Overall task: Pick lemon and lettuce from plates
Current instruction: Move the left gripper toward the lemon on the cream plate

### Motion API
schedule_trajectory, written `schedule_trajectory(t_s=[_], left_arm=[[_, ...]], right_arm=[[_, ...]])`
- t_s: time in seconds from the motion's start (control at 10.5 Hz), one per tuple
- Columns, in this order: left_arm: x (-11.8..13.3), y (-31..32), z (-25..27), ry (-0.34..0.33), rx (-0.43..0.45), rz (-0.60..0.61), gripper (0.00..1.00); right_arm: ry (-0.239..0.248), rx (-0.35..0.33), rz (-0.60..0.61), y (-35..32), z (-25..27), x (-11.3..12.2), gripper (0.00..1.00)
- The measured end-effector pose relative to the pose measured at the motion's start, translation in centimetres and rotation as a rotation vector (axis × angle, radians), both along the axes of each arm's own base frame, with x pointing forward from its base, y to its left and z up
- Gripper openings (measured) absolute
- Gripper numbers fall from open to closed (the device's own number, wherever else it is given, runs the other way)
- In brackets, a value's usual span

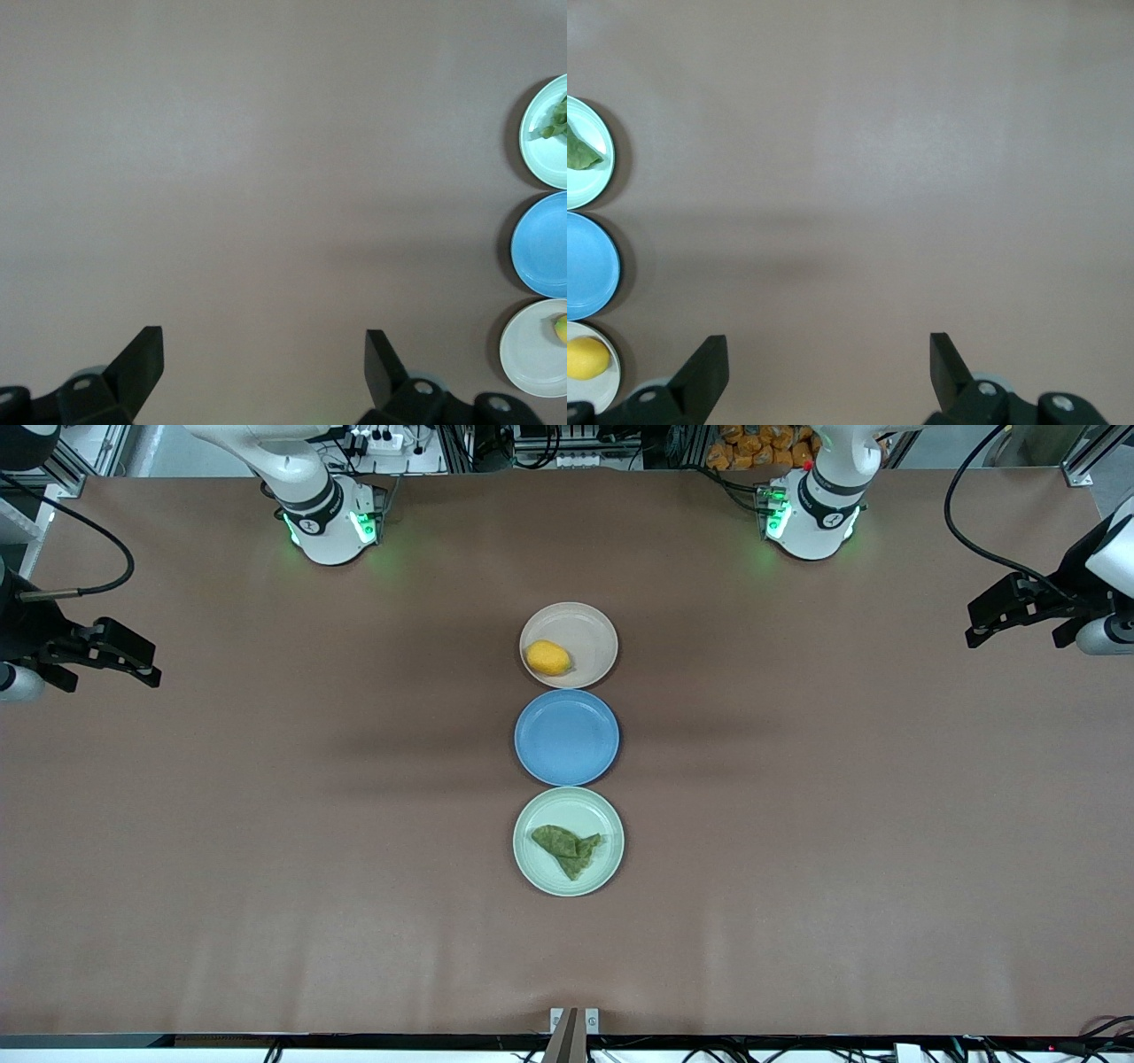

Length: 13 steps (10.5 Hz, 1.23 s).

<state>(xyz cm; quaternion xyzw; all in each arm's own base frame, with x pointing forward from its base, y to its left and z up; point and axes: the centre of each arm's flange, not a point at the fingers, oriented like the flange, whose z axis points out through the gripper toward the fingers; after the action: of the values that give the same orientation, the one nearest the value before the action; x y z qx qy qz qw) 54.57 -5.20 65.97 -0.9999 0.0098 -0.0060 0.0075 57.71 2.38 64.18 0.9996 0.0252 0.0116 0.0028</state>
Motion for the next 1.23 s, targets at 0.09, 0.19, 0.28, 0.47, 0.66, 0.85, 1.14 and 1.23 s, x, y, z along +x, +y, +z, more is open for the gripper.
schedule_trajectory(t_s=[0.09, 0.19, 0.28, 0.47, 0.66, 0.85, 1.14, 1.23], left_arm=[[0.0, 0.0, 0.0, 0.0, 0.0, 0.0, 1.0], [0.1, -0.1, -0.2, 0.003, 0.0, -0.002, 1.0], [0.4, -0.6, -0.7, 0.011, -0.004, -0.011, 1.0], [2.8, -3.6, -3.2, -0.01, -0.05, -0.059, 1.0], [6.3, -6.9, -6.9, -0.073, -0.133, -0.091, 1.0], [8.4, -11.2, -10.1, -0.124, -0.165, -0.129, 1.0], [9.7, -17.1, -14.0, -0.165, -0.205, -0.108, 1.0], [10.0, -19.2, -15.3, -0.189, -0.222, -0.113, 1.0]], right_arm=[[0.0, 0.0, 0.0, 0.0, 0.0, 0.0, 1.0], [0.0, 0.0, 0.0, 0.0, 0.0, 0.0, 1.0], [0.0, 0.0, 0.0, 0.0, 0.0, 0.0, 1.0], [0.001, 0.0, 0.0, 0.0, 0.0, 0.0, 1.0], [0.002, 0.0, 0.0, 0.0, -0.1, 0.1, 1.0], [0.002, 0.0, 0.0, 0.0, -0.2, 0.1, 1.0], [0.002, 0.0, 0.0, 0.0, -0.2, 0.1, 1.0], [0.003, 0.0, -0.001, 0.0, -0.2, 0.1, 1.0]])
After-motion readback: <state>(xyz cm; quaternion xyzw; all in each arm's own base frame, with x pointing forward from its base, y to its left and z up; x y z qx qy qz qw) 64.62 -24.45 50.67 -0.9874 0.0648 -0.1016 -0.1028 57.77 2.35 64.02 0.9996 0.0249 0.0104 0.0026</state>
